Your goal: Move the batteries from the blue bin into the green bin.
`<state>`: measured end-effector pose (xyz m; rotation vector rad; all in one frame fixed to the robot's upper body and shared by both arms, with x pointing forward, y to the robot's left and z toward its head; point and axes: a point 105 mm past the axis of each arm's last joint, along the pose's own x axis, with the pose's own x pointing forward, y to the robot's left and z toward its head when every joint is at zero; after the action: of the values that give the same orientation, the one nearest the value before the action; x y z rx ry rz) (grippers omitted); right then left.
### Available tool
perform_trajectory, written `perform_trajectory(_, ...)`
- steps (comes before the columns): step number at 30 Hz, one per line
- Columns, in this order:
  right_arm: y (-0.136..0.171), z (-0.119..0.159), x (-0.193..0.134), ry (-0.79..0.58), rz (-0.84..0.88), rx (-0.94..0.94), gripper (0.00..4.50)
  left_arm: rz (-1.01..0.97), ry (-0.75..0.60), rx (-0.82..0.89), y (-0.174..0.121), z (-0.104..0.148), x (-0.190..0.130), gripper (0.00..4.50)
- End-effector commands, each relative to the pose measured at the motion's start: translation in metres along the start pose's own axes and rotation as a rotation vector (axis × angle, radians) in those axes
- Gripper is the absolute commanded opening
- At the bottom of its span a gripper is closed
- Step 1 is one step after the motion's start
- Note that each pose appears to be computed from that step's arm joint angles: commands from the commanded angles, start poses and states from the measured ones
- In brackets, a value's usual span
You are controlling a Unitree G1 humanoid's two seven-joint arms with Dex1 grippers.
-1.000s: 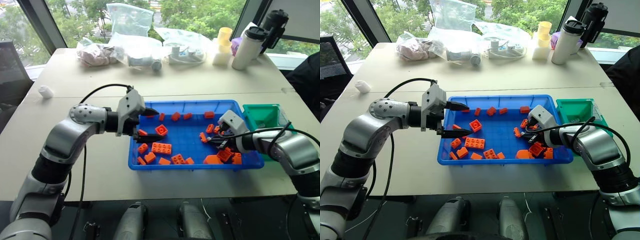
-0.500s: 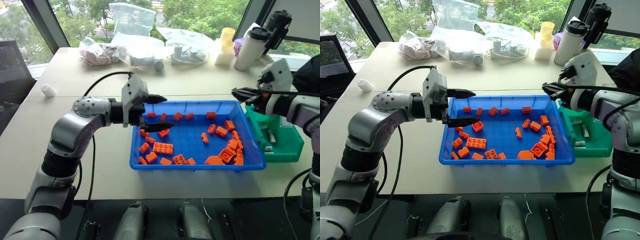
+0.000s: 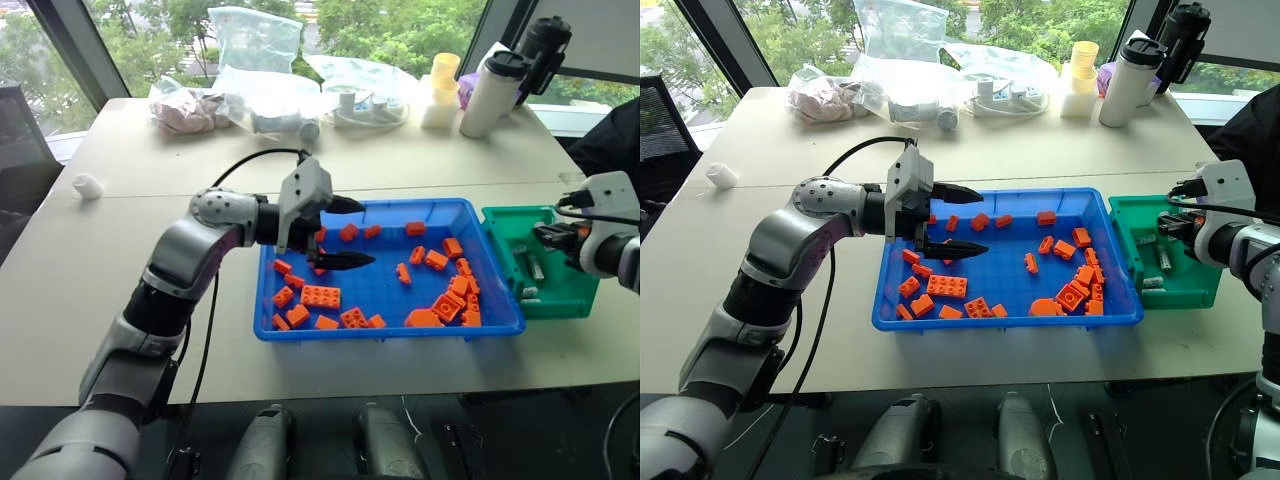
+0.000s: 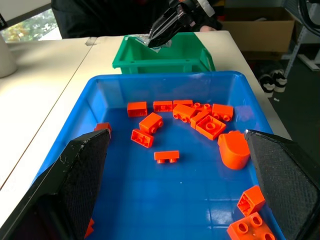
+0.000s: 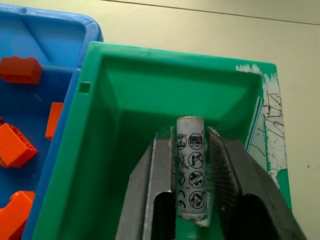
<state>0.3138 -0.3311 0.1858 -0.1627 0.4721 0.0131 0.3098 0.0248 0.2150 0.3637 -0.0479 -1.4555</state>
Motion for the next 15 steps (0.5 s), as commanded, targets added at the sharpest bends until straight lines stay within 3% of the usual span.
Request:
perform_trajectory(1,-0.006,0.016,-0.012,-0.049,-0.029,-0.034,3.00,-0.005,-0.013,0.044,0.001,0.009,-0.001,4.50)
perform_trajectory(3,-0.006,0.023,-0.013,-0.067,-0.029,-0.036,4.00,0.021,-0.019,0.039,0.004,0.009,-0.003,4.50)
perform_trajectory(6,-0.003,0.043,-0.016,-0.145,-0.015,-0.054,4.00,0.064,-0.042,0.018,0.011,0.013,-0.012,4.50)
perform_trajectory(10,0.025,0.078,-0.030,-0.345,0.178,-0.075,4.00,0.120,-0.078,-0.040,0.016,0.020,-0.043,4.50)
perform_trajectory(13,0.045,0.077,-0.046,-0.398,0.354,-0.108,4.00,0.181,-0.057,-0.094,0.016,0.018,-0.071,4.50)
perform_trajectory(15,0.046,0.060,-0.056,-0.344,0.410,-0.176,4.00,0.224,-0.037,-0.139,0.010,0.018,-0.092,4.50)
